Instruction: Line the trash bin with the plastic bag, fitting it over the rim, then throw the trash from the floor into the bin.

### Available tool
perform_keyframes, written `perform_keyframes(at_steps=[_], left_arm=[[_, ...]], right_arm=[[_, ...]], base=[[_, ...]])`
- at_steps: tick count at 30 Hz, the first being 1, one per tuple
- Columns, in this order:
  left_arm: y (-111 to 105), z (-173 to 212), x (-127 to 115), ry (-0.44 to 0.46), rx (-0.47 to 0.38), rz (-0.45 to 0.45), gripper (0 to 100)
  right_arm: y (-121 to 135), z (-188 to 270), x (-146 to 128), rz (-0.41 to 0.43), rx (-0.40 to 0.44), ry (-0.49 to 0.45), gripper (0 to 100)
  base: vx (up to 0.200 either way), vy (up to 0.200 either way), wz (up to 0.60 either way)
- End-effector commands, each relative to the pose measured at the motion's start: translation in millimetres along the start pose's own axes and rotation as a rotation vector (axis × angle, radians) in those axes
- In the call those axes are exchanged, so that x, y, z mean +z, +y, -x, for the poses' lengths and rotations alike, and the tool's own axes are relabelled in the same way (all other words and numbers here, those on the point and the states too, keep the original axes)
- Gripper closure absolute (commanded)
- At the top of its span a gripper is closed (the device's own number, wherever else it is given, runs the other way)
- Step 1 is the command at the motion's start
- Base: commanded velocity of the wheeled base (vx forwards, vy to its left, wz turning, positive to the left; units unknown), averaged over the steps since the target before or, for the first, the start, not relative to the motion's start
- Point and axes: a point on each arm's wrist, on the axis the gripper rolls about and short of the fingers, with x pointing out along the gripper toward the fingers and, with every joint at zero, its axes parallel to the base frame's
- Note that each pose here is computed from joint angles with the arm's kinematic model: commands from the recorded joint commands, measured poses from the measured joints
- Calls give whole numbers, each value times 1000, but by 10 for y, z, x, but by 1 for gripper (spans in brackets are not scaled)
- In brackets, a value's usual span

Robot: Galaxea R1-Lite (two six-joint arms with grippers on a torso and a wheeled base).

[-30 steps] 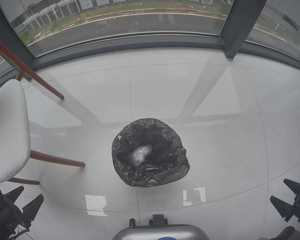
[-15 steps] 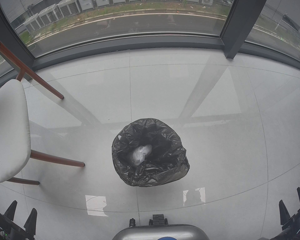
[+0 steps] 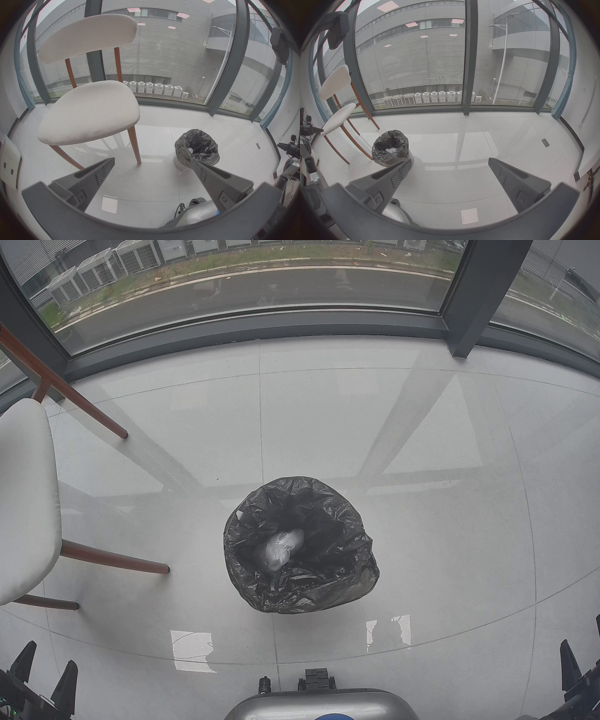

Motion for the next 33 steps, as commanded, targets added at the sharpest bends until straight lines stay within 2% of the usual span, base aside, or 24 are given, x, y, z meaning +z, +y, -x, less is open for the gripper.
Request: perform_keyframes(at_steps=[1,2,3,5,7,9,10,11,12,14,25,27,31,33], left_arm=[[20,-4,-4,-6,88,-10,0],[29,-3,-3,-11,131,-14,0],[52,4,-1,-15,231,-39,0],[64,11,1,-6,286,-76,0],[62,11,2,-2,272,-85,0],[43,6,-2,5,185,-84,0],[43,6,-2,5,185,-84,0],[6,0,-12,16,19,-81,0],[-7,-3,-13,12,-38,-85,0],[-15,-7,-11,6,-73,-81,0],[-15,-7,-12,3,-70,-72,0],[-9,-10,-16,3,-40,-67,0],[2,14,-16,-21,116,-62,0],[-17,58,-34,-60,95,-58,0]], right_arm=[[1,-2,-52,0,1,3,0],[1,-2,-52,0,3,3,0],[1,-2,-53,3,1,5,0],[1,-2,-53,2,3,5,0],[1,-2,-53,2,3,5,0],[1,-2,-53,0,3,5,0],[1,-2,-53,0,3,5,0],[2,-2,-53,0,4,5,0],[2,-2,-52,0,4,3,0],[2,-2,-52,-3,4,3,0],[2,-2,-52,-1,4,3,0],[2,-2,-52,-3,4,3,0],[2,-2,-52,-1,4,3,0],[2,-2,-52,-1,4,3,0]], base=[[0,0,0],[0,0,0],[0,0,0],[0,0,0],[0,0,0],[0,0,0],[0,0,0],[0,0,0],[0,0,0],[0,0,0],[0,0,0],[0,0,0],[0,0,0],[0,0,0]])
